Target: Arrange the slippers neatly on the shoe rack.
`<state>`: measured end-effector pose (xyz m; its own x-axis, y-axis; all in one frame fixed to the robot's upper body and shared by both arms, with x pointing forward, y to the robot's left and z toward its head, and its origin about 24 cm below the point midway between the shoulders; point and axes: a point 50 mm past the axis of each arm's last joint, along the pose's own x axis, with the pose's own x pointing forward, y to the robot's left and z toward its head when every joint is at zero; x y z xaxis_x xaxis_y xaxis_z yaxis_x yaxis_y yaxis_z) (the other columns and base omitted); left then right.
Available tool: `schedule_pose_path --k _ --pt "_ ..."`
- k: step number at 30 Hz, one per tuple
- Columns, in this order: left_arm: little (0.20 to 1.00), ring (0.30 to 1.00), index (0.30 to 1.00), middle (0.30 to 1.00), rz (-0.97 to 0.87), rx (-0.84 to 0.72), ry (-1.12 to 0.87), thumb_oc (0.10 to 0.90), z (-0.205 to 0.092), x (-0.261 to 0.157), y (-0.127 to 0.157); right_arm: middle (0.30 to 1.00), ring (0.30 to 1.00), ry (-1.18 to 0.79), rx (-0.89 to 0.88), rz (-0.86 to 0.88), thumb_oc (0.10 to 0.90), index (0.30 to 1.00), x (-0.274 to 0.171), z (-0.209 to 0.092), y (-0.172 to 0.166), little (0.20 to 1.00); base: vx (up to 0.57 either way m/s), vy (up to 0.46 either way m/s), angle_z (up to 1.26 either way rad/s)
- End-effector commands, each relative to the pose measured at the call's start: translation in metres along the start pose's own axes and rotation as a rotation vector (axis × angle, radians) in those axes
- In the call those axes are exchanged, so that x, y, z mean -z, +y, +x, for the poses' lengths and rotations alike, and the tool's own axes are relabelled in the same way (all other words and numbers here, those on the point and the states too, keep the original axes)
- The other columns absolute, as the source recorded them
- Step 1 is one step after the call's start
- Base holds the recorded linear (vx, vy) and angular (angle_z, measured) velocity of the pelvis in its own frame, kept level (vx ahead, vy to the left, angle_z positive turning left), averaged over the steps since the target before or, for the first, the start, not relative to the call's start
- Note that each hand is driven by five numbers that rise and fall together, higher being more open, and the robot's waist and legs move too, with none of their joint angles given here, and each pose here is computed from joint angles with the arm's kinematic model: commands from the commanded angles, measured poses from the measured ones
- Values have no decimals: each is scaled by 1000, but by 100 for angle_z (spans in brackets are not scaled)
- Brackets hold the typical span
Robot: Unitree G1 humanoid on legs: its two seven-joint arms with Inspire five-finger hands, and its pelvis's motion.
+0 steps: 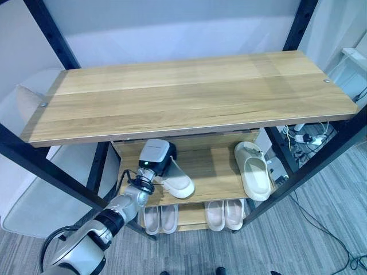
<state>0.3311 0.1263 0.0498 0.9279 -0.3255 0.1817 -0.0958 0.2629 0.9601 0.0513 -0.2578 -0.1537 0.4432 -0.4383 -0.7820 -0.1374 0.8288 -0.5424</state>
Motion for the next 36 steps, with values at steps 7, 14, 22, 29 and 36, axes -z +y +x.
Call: schedule_pose_path --k 7,14,22,29,36 --pt "300 300 300 300 -76 -84 -466 400 37 -104 29 900 900 6 114 2 800 900 4 5 -28 900 25 -1 -6" --pt "300 300 300 300 -41 0 -438 400 38 -108 5 900 900 -7 127 0 800 900 -1 8 -30 900 7 -4 -8" --pt "300 300 300 300 75 -29 -311 400 49 -81 6 900 900 33 121 -2 800 900 7 6 -29 900 0 0 0" --pt "300 300 300 300 96 -109 -270 400 57 -68 25 900 900 45 115 -9 800 900 8 6 -27 900 0 0 0" --pt "300 300 300 300 131 -132 -220 400 62 -59 30 900 900 39 110 -32 800 900 2 9 -28 900 0 0 0"
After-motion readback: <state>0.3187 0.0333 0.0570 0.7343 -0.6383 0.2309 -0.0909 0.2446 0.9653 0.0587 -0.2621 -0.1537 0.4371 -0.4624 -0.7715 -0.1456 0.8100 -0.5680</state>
